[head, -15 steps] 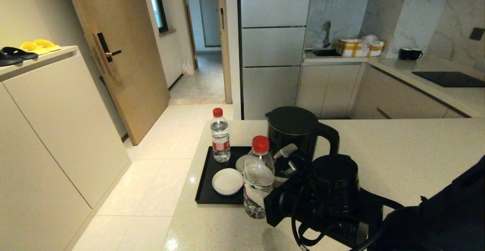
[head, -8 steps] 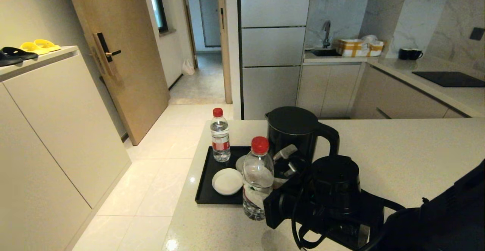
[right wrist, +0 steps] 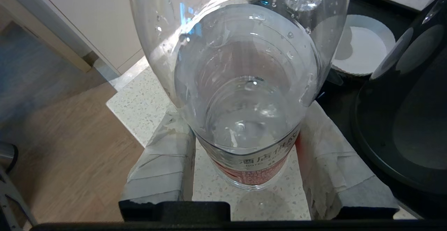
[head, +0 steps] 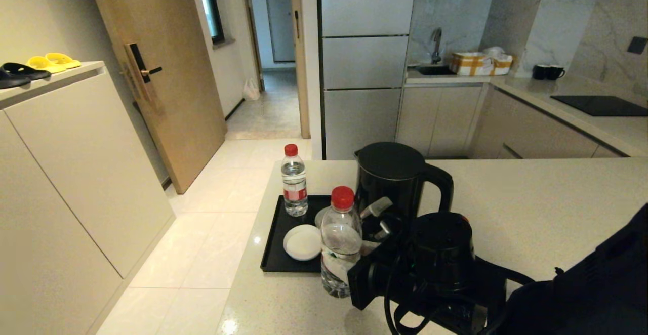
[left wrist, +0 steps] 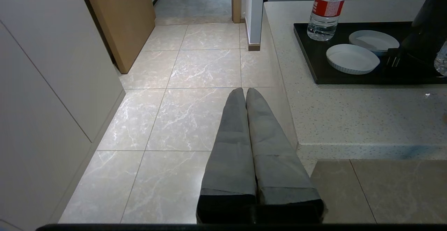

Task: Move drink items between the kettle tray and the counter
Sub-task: Return the bottled water to its original position

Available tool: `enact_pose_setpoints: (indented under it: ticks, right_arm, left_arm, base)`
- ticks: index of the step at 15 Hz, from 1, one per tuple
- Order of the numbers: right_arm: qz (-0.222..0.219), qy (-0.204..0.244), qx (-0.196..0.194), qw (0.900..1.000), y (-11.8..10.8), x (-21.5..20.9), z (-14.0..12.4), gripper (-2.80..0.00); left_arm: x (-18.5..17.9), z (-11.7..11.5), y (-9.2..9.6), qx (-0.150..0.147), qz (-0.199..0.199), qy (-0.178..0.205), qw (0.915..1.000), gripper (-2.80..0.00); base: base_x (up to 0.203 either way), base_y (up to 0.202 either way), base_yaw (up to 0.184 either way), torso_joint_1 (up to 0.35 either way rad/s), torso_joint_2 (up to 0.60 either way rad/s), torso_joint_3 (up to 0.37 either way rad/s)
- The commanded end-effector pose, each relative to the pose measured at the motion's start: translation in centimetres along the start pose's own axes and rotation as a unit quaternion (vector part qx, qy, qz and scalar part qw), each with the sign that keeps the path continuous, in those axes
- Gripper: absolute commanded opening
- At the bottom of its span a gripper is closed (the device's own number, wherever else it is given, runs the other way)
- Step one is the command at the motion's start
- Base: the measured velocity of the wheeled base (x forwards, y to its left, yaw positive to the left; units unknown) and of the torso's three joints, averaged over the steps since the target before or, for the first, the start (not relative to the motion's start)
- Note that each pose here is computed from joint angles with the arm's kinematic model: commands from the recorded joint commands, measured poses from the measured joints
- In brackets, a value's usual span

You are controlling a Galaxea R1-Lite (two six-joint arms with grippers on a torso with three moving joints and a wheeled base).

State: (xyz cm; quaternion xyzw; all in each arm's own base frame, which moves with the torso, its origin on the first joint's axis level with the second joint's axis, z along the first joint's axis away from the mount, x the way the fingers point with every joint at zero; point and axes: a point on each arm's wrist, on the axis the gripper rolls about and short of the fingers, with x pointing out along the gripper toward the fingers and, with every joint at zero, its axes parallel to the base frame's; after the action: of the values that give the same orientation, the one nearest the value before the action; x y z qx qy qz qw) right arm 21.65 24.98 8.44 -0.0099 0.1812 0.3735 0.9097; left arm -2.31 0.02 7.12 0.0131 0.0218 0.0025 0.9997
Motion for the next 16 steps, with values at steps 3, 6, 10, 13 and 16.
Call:
enact_pose_setpoints:
  ticks: [3,6,10,13,16]
  right_arm:
    - [-0.001,0.001,-0.001,1.0,0.0,2.1,-1.0,-2.8]
    - [-0.014,0.0,-0.004,1.0,0.0,5.6,-1.8,-2.8]
    - [-0.058,-0.037,-0.023,0.997,-0.7,10.8,0.3,-2.8]
    - [-0.104,-0.042,-0.024,0.993,-2.6,13.2,0.8,-2.8]
    - [-0.127,-0.035,-0.025,0.991,-3.6,15.5,-0.3,-2.8]
  left_arm:
    - [0.0,0.0,0.0,0.0,0.0,0.0,1.0,-2.8]
    - [0.0,0.0,0.0,0.001,0.0,0.0,1.0,-2.8]
    - [0.0,0.0,0.0,0.002,0.0,-0.001,1.0,-2.8]
    - [0.0,0.0,0.0,0.002,0.0,-0.001,1.0,-2.8]
    - [0.0,0.0,0.0,0.002,0.0,-0.001,1.0,-2.8]
  base:
    - [0.0,0.0,0.0,0.0,0.0,0.0]
    - [0.0,0.0,0.0,0.0,0.0,0.0]
    - [0.0,0.0,0.0,0.0,0.0,0.0]
    - [0.0,0.0,0.0,0.0,0.0,0.0]
    - [0.0,0.0,0.0,0.0,0.0,0.0]
